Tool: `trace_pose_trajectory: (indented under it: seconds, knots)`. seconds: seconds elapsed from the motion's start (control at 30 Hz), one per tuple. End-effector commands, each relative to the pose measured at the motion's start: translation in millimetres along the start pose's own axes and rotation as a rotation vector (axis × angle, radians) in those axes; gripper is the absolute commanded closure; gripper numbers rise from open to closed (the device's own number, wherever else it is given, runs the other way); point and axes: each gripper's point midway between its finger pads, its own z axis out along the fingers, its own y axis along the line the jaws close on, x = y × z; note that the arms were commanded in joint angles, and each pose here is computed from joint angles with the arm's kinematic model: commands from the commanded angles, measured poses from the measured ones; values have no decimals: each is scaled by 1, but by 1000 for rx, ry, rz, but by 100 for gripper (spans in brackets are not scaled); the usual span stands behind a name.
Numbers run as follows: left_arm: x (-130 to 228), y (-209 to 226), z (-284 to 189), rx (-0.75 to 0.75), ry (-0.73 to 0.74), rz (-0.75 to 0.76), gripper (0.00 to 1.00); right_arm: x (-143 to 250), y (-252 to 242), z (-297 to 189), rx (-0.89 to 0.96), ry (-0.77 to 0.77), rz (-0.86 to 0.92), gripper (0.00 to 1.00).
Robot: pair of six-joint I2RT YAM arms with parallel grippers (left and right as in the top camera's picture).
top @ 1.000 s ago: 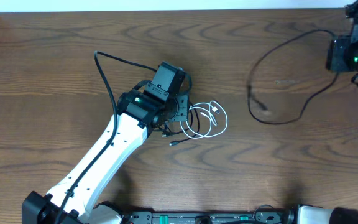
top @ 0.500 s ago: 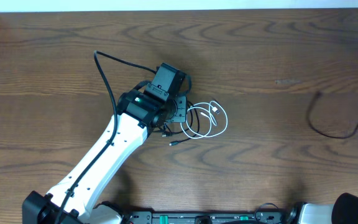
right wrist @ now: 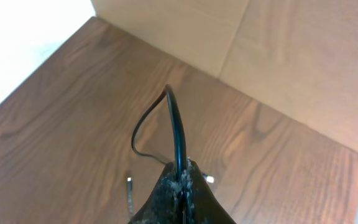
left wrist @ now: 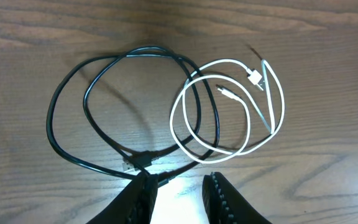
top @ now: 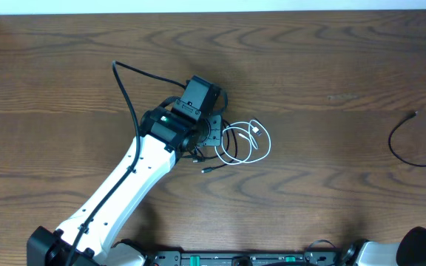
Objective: Untangle cables
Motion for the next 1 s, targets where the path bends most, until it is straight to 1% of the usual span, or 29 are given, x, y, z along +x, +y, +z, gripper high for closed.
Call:
trace_pose_trajectory:
  seconds: [0.0, 0.07, 0.1, 0.17, 0.23, 0.27, 0.3, 0.33, 0.53, 0.63, 0.8, 0.97]
  knots:
    - [4, 4, 5, -22, 15, 17, 70, 1, 7, 2, -41, 15, -6, 99]
    - [4, 4, 5, -22, 15, 17, 69, 3, 9, 6, -46, 29, -16, 99]
    - [4, 4, 5, -22, 15, 17, 69, 6, 11, 9, -51, 41, -22, 92]
    - [4, 4, 5, -22, 15, 17, 70, 10, 16, 13, -68, 59, -26, 68]
    - [4, 4, 5, -21, 15, 17, 69, 14, 22, 16, -94, 81, -32, 50]
    - [4, 4, 5, -22, 15, 17, 70, 17, 25, 17, -110, 94, -38, 44]
    - [4, 4, 5, -22, 15, 17, 69, 18, 27, 18, -122, 102, -44, 42]
    - [4, 4, 5, -22, 15, 17, 70, 21, 31, 19, -139, 113, -52, 40]
    - [4, 4, 5, -22, 15, 17, 69, 27, 40, 19, -193, 144, -66, 37]
    - [4, 4, 5, -22, 15, 17, 70, 32, 47, 17, -236, 166, -75, 34]
    - [3, 4, 5, -21, 14, 17, 70, 50, 76, 3, -429, 243, -152, 32]
    - [4, 4, 5, -22, 15, 17, 69, 73, 106, -22, -646, 319, -259, 29]
